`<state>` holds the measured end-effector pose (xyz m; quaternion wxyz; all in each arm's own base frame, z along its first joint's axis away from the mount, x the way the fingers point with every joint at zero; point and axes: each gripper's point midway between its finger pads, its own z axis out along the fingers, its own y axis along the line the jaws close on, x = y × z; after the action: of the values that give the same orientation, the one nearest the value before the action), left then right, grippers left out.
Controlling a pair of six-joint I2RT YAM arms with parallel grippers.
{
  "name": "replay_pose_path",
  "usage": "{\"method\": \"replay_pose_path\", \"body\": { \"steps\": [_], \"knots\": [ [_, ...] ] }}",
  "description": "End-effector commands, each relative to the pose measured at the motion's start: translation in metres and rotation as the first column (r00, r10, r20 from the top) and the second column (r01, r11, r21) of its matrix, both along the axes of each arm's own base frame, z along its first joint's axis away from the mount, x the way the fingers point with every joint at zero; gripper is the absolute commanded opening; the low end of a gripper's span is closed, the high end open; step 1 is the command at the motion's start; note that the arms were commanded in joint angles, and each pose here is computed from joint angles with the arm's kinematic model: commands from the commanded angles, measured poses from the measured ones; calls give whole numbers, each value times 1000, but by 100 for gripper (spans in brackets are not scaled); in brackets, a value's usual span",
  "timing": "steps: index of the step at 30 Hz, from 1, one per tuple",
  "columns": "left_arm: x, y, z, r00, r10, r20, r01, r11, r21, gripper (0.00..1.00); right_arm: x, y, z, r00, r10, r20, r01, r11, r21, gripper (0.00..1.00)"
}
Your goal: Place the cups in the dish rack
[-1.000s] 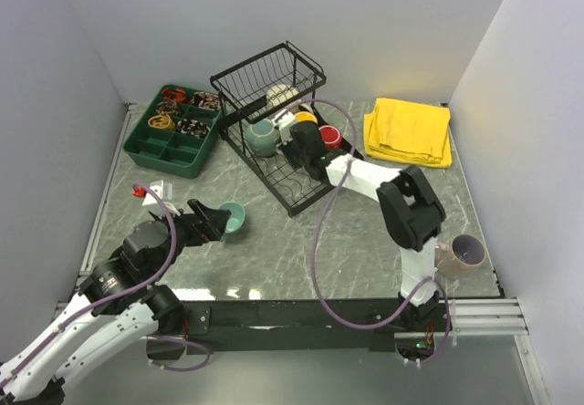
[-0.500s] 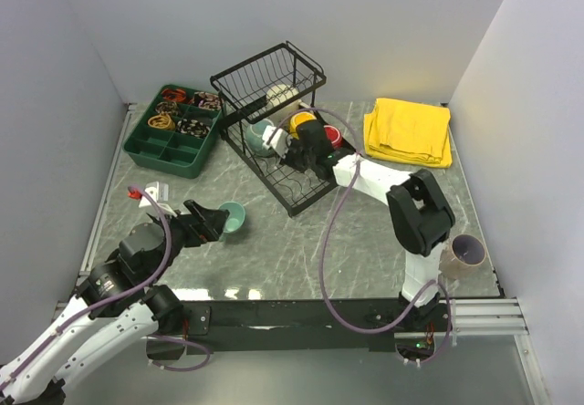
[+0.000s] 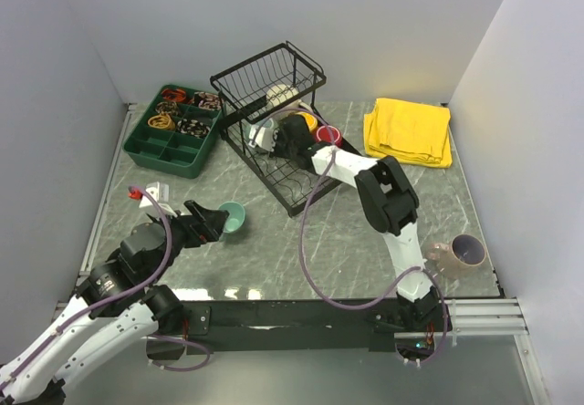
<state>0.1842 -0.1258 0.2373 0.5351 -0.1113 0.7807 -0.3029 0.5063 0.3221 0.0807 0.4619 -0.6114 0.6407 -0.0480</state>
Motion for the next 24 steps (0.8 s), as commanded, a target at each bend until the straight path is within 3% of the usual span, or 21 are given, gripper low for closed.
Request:
{"method": "replay_pose_path", "body": {
  "steps": [1,4,5,10,15,19,21,23,24],
  "knots": [
    [3,2,3,1000,22,5,-22,1000,-14,96,47,-11,24,979,-134,152,137,990,-11,3],
    [1,2,3,1000,20,2,-20,999,-25,96,41,-13,30,981,-131,144,129,991,19,4],
    [1,1,2,1000,16,1,-16,999,-27,96,35,-14,53,980,-124,158,116,992,57,5],
    [1,-9,-1,1000,-11,-16,10,997,-72,96,-23,-20,75,994,-56,89,44,991,129,9],
    [6,-36,-33,986,-75,-151,72,997,-21,96,-86,-26,112,999,17,-42,-6,968,250,15],
    [16,-50,-47,973,-97,-210,105,994,27,96,-142,-37,129,977,77,-197,-16,956,292,27],
    [28,-38,-57,968,-20,-250,40,996,75,96,-171,-50,149,971,97,-218,-22,945,325,29],
    [36,-32,-57,967,-9,-253,34,995,97,96,-193,-68,185,984,90,-155,-23,921,389,40],
    [47,-21,-61,961,35,-273,-7,995,102,96,-204,-76,179,983,86,-161,-15,918,397,46]
  ]
}}
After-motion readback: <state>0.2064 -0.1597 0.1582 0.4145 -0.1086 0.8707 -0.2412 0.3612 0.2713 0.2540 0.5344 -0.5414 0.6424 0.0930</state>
